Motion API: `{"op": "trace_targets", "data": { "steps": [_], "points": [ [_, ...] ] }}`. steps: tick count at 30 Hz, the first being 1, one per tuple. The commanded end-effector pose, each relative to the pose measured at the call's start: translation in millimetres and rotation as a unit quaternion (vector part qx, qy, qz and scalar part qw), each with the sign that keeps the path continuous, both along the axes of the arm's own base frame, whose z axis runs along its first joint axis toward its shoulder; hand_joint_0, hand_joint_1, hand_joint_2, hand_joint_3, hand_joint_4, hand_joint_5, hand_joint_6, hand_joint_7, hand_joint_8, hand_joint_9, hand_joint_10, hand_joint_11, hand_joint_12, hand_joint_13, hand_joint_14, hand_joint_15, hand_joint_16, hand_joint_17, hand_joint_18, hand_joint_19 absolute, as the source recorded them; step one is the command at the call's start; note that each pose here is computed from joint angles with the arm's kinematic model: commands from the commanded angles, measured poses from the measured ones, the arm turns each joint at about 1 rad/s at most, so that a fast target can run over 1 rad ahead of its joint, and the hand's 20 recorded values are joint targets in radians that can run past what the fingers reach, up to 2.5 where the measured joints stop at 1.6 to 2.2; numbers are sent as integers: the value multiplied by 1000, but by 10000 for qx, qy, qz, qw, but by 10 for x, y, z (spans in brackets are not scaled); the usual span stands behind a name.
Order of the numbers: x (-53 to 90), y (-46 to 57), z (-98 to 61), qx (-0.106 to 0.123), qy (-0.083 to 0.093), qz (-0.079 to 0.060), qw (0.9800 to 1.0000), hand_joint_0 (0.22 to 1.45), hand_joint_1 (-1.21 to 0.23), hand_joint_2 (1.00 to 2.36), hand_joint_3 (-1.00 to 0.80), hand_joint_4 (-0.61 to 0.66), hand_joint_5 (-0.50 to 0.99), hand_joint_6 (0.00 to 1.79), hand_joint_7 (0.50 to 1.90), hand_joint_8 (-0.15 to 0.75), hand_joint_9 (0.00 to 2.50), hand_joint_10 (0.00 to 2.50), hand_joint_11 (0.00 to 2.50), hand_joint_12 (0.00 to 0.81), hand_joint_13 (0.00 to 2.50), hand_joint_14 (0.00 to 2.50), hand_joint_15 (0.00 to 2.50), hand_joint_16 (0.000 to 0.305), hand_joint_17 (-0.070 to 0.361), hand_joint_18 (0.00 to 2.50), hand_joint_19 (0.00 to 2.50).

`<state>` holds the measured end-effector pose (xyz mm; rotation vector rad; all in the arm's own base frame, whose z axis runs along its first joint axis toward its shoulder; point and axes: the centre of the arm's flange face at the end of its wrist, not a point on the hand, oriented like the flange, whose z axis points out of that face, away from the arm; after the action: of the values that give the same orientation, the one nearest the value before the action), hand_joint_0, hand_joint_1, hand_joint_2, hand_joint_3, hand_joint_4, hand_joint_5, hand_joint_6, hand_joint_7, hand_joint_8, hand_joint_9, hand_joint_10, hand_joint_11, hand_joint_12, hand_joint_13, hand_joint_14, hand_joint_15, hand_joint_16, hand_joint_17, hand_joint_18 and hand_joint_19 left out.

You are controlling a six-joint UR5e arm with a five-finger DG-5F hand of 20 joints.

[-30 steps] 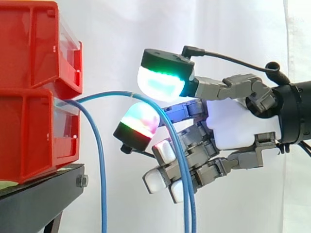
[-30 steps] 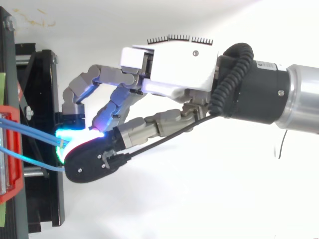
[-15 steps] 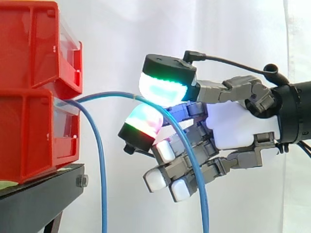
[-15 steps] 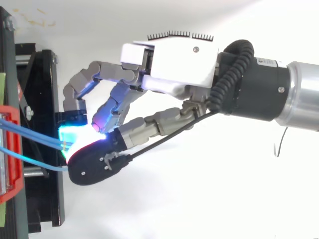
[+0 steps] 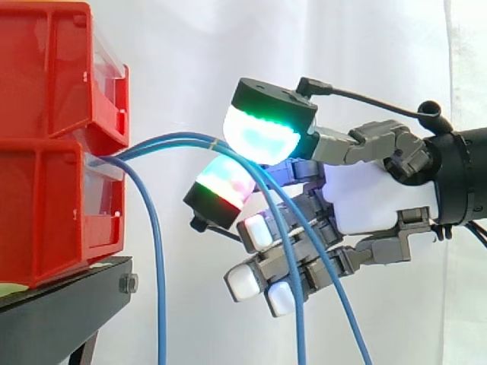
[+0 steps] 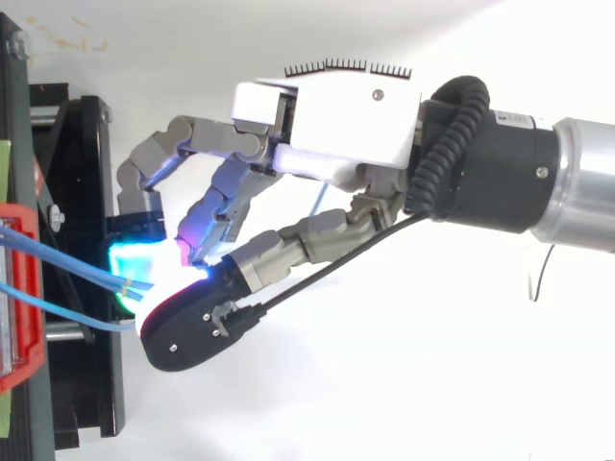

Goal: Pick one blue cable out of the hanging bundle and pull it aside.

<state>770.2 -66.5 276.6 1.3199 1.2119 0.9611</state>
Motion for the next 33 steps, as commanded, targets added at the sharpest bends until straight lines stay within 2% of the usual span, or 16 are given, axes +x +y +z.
{"op": "trace_targets", "data": {
  "steps": [1,5,10,11,14,18,21,25,26,30,33],
  "points": [
    [0,0,3,0,-2,0,10000,601,-892,1000,-500,-233,-115,922,925,207,1120,21,627,309,877,21,514,39,88,779,644],
    [2,0,-9,-1,6,0,10000,511,-821,1000,-500,-196,-103,905,908,215,1148,20,612,330,901,18,517,43,96,799,642],
    [0,0,3,0,-2,0,10000,469,-778,1000,-500,-173,-101,897,911,229,1159,18,605,354,915,18,525,47,105,818,644],
    [2,0,-9,-1,6,0,10000,461,-722,1000,-500,-170,-100,896,913,235,1163,18,594,359,920,20,525,48,107,826,650],
    [0,0,3,0,-2,0,10000,470,-631,1000,-500,-171,-99,892,930,239,1167,19,594,358,923,18,533,48,109,818,672],
    [2,0,-9,-8,7,1,10000,507,-581,1000,-500,-158,-100,890,953,239,1173,21,606,349,915,18,538,46,103,793,689],
    [0,0,3,-7,-1,1,10000,559,-620,1000,-500,-150,-96,891,997,230,1183,21,618,335,914,22,548,43,97,785,707],
    [0,0,3,-7,-1,1,10000,585,-720,1009,-397,-58,-102,903,1023,254,1174,20,645,343,922,21,557,43,97,797,698],
    [2,0,-9,-1,6,0,10000,615,-824,1013,-352,-28,-121,929,952,255,1123,21,657,341,915,20,553,43,97,799,691],
    [0,0,3,-7,-1,1,10000,725,-918,1015,-340,-130,-148,960,975,247,1065,19,666,336,901,21,541,43,98,820,651],
    [0,0,3,-7,-1,1,10000,773,-923,1002,-483,-153,-162,968,998,237,1035,21,673,329,895,20,536,43,97,818,638]
  ]
}}
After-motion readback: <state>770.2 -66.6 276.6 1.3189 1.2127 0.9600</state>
